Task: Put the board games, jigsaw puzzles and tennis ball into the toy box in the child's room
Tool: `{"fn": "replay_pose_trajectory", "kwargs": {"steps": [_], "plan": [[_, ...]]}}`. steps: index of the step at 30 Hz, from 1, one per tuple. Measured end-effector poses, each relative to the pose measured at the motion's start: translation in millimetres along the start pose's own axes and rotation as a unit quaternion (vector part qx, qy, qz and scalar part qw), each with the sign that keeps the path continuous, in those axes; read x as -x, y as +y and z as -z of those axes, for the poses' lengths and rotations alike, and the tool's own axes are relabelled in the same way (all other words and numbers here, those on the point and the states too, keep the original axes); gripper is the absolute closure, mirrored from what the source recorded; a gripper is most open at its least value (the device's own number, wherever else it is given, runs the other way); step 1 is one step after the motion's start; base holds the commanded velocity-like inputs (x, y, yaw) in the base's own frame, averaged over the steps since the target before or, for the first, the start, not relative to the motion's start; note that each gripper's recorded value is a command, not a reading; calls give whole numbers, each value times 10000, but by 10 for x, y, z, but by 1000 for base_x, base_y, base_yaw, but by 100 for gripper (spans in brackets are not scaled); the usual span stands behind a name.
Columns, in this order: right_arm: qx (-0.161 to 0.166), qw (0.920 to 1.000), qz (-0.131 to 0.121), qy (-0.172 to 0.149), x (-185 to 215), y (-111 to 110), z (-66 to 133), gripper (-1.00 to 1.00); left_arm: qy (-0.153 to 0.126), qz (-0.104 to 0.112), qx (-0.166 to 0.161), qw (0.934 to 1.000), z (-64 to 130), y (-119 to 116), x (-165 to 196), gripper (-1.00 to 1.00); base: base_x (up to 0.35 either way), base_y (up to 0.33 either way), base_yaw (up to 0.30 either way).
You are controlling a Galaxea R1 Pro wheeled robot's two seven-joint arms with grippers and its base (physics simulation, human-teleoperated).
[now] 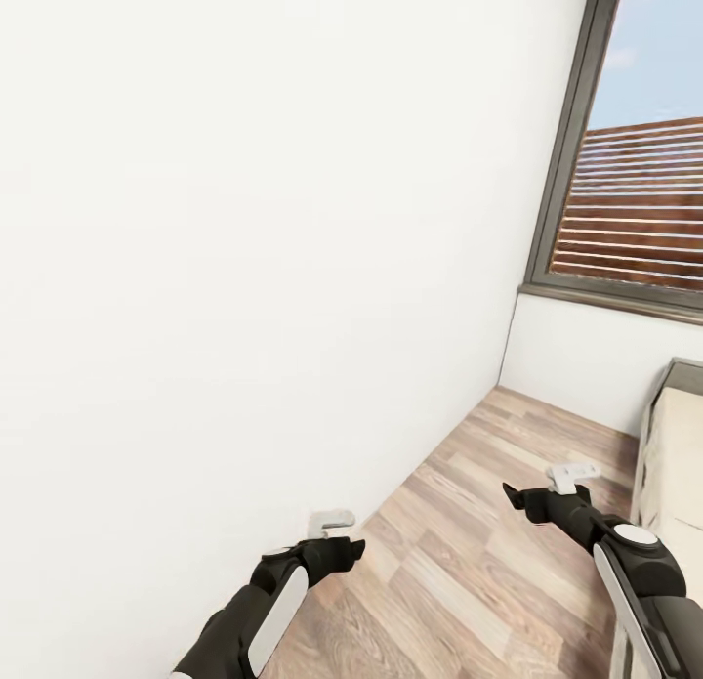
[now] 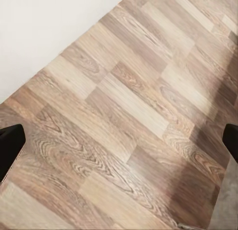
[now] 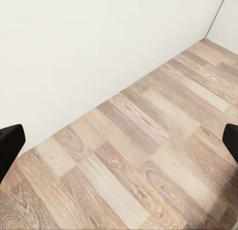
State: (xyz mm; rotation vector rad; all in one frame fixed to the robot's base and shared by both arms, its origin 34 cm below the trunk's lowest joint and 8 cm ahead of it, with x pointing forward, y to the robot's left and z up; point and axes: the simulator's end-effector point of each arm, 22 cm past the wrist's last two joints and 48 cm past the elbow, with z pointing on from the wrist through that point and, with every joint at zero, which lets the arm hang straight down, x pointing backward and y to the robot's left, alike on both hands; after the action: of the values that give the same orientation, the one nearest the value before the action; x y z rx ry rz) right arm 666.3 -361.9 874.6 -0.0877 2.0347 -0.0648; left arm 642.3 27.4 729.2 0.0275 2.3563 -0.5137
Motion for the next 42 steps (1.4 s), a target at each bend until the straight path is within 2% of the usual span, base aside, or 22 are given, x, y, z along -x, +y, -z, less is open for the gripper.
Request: {"fn": "replay_pose_trajectory", "kwargs": {"steps": [15, 23, 42], "plan": [[-3, 10000, 7, -11, 8, -6, 3, -100, 6, -6, -2, 10000, 0, -3, -6, -100, 345, 2, -5], [12, 10000, -8, -1, 2, 16, 0, -100, 6, 11, -6, 10000, -1, -2, -7, -100, 329, 0, -214], [8, 10000, -12, 9, -4, 13, -4, -100, 15, 25, -33, 10000, -6, -15, -15, -100, 28, 0, -291]]}}
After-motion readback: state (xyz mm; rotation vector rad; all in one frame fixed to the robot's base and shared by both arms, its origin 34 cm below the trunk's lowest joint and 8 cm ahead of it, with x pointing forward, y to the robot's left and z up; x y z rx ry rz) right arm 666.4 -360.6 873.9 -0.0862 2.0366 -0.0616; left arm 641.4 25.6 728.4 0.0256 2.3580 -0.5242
